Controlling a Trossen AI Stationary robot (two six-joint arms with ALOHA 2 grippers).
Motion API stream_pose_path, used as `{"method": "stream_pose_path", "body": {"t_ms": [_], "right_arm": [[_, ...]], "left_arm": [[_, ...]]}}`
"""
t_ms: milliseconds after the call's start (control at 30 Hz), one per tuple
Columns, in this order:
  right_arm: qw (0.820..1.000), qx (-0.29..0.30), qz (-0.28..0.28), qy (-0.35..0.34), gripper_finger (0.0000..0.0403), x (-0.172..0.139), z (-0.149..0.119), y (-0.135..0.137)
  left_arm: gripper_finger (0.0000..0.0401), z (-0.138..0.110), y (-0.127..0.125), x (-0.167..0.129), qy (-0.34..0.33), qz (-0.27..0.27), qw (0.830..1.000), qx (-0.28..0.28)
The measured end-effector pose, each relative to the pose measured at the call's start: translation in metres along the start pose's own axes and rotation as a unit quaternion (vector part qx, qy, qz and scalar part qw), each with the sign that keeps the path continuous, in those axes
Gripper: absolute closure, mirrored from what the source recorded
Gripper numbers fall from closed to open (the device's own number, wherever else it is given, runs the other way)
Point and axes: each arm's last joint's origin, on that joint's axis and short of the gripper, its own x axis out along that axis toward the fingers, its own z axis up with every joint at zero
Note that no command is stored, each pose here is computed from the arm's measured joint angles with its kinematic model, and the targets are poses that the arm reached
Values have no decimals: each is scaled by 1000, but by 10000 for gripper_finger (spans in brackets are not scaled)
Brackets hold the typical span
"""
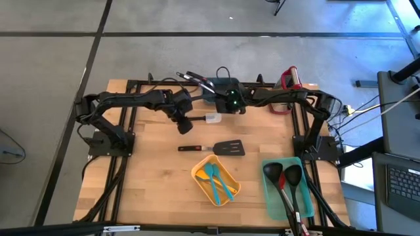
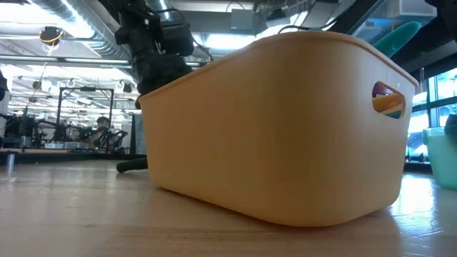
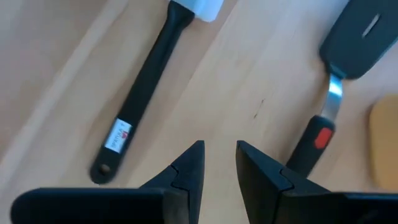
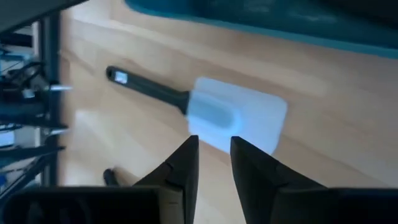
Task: Pick & Place Kitchen Items
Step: Put the small white spatula into the yellow bin
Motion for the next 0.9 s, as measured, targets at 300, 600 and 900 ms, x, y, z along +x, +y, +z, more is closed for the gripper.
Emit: {"method": "stream_pose_path", "body": {"t_ms": [300, 600, 900], "right_arm": [[999, 7, -33, 0, 309, 8, -2, -7], [999, 13, -33, 24, 308, 22, -11, -9], [999, 5, -50, -8, 307, 22, -9, -9]], "left_arm": [[315, 6, 6, -4, -9, -67, 980, -186], [315, -9, 32, -14, -55, -54, 946, -314], [315, -47, 56, -5, -107, -94, 910, -389]]}}
